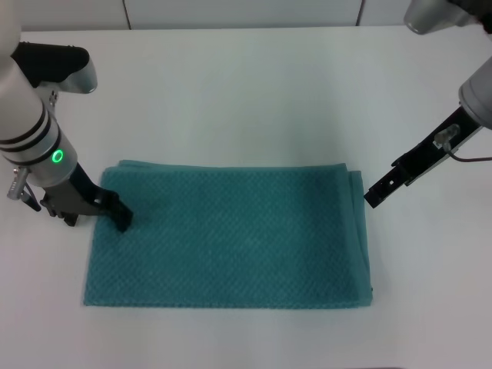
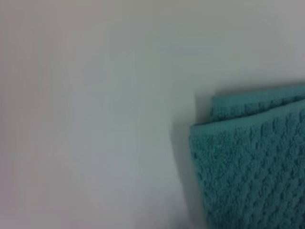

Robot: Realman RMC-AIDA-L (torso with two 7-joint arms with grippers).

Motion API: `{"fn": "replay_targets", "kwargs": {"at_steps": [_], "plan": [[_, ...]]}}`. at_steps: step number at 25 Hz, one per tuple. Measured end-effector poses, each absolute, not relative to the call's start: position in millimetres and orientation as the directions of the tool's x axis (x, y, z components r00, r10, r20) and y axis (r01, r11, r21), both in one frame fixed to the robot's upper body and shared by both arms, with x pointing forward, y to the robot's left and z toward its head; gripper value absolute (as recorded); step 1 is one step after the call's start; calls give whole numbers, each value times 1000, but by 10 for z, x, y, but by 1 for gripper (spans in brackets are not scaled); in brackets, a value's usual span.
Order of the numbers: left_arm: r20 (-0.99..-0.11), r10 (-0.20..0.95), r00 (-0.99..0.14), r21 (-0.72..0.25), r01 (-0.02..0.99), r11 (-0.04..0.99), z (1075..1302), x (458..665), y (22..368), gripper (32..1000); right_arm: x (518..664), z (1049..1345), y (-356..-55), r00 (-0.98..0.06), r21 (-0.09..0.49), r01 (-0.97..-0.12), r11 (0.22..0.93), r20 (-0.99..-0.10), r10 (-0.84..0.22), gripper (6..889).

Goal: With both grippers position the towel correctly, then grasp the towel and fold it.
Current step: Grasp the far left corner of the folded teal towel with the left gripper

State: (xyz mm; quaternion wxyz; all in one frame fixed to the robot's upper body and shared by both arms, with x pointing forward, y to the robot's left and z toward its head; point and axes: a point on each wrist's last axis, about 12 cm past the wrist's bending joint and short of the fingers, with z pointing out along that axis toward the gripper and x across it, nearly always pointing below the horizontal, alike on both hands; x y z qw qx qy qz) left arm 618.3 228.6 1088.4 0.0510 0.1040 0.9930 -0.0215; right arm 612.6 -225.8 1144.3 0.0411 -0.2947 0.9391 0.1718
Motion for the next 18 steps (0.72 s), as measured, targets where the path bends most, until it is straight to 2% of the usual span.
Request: {"fn": "replay_targets", "kwargs": {"at_steps": [6,17,18], "plan": [[-104,205,-973,-32,209,977,10887,6182,2284,909,6128,11443,-2258,-823,298,-568,767,-180,-539,860],[-104,217,-971,-25,220,975,10897,6185,2277,809,6128,11443,-2258,-822,298,-568,767,-180,-540,859],[-103,221,-970,-22,224,974,10898,6185,2275,768,6128,11443,-2258,-822,297,-569,767,-180,-540,859]]}}
